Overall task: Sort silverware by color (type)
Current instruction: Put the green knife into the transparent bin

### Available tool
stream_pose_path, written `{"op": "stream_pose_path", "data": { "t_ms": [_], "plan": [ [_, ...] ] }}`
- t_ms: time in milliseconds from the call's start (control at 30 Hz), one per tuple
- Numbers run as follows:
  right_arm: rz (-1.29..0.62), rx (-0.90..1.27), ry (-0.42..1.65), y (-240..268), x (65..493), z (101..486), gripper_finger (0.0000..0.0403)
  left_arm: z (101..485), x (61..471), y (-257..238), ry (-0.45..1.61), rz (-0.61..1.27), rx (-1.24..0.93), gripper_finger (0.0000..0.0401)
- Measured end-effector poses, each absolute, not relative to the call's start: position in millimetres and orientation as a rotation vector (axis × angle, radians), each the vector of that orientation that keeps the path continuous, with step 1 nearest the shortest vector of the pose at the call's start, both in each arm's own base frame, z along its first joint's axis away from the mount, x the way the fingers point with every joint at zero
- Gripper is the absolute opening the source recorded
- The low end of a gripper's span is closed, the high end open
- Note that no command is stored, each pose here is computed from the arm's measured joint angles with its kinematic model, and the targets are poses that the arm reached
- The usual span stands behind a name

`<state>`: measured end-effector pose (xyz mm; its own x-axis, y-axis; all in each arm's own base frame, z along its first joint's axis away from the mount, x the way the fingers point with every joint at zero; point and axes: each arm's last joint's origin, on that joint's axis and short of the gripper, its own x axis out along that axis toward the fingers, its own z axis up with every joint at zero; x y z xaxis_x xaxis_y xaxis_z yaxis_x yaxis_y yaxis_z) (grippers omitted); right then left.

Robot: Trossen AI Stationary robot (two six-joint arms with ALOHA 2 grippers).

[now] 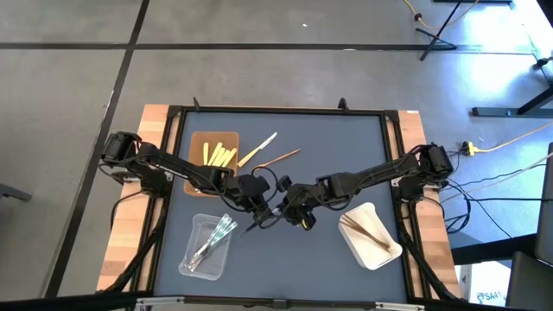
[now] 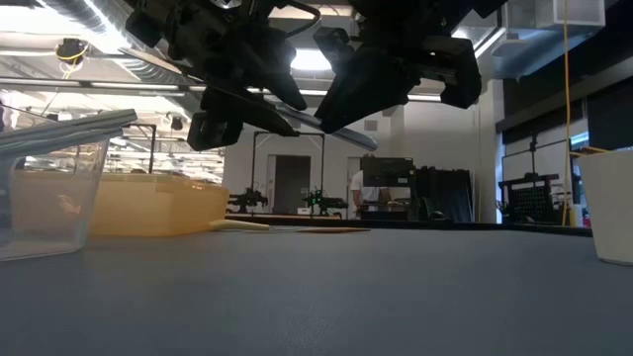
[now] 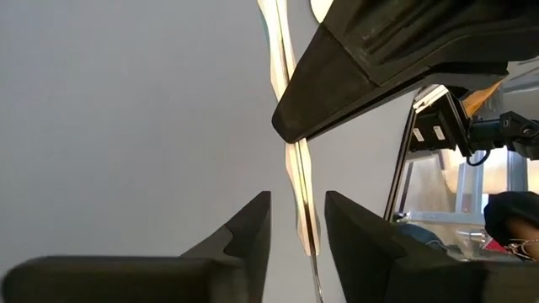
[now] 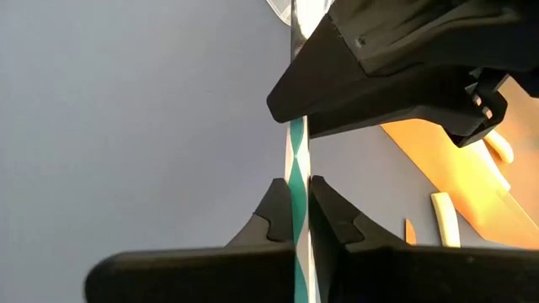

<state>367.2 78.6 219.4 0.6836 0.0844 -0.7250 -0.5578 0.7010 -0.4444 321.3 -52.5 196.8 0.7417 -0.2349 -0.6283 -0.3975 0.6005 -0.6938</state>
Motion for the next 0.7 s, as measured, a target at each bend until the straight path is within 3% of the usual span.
{"op": "stream_pose_path", "data": {
  "t_ms": [367,567,700],
  "plan": [
    [0.396,-0.711,0.739,78.5,367.2,219.1,0.0001,196.9,321.5,-52.3,0.751,0.107,-0.929,0.0021],
    [0.395,-0.712,0.742,78.4,367.0,218.9,0.0002,196.8,321.6,-51.7,0.742,0.124,-0.920,0.0017],
    [0.392,-0.713,0.743,78.4,367.0,218.9,0.0024,196.9,321.7,-51.6,0.739,0.126,-0.919,0.0017]
  ]
}}
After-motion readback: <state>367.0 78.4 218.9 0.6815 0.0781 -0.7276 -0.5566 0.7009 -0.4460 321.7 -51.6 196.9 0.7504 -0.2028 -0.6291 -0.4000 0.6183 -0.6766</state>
